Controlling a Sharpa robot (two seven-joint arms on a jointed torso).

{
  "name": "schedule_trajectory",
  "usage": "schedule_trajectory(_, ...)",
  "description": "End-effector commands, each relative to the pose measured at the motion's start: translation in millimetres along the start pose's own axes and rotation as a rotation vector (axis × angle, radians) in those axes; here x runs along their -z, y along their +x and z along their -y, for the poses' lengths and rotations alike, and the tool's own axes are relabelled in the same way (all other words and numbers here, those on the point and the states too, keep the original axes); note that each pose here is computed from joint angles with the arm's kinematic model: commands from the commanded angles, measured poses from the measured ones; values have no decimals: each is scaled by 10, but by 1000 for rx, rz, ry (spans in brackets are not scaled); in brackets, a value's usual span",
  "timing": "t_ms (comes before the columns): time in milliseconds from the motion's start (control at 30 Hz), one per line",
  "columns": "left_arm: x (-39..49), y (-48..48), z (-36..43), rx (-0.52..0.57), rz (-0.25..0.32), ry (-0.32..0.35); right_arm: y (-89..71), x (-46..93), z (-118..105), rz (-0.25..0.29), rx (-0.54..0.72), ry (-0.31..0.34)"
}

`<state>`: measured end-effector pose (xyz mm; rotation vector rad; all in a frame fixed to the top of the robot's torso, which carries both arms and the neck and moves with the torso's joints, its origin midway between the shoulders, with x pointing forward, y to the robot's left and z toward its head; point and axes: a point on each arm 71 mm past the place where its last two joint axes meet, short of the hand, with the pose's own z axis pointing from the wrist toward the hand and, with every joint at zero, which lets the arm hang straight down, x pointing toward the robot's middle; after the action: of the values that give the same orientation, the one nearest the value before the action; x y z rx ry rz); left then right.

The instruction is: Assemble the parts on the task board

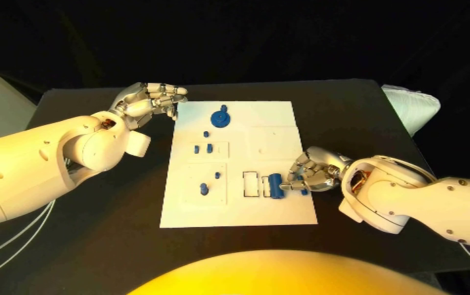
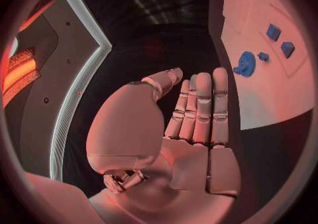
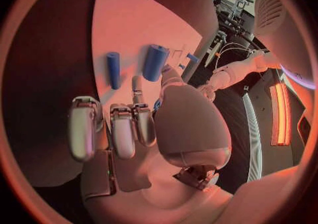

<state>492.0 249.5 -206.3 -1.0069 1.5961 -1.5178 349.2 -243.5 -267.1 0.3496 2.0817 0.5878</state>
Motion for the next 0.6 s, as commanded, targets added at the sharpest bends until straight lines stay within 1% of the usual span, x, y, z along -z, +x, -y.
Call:
schedule_trajectory(33,-1,24,9,13,-15,8,39,-21,14,6,26,36)
schedule_trajectory(600,2,21,7,13,-17,6,258,-120,-104,-37,6,23)
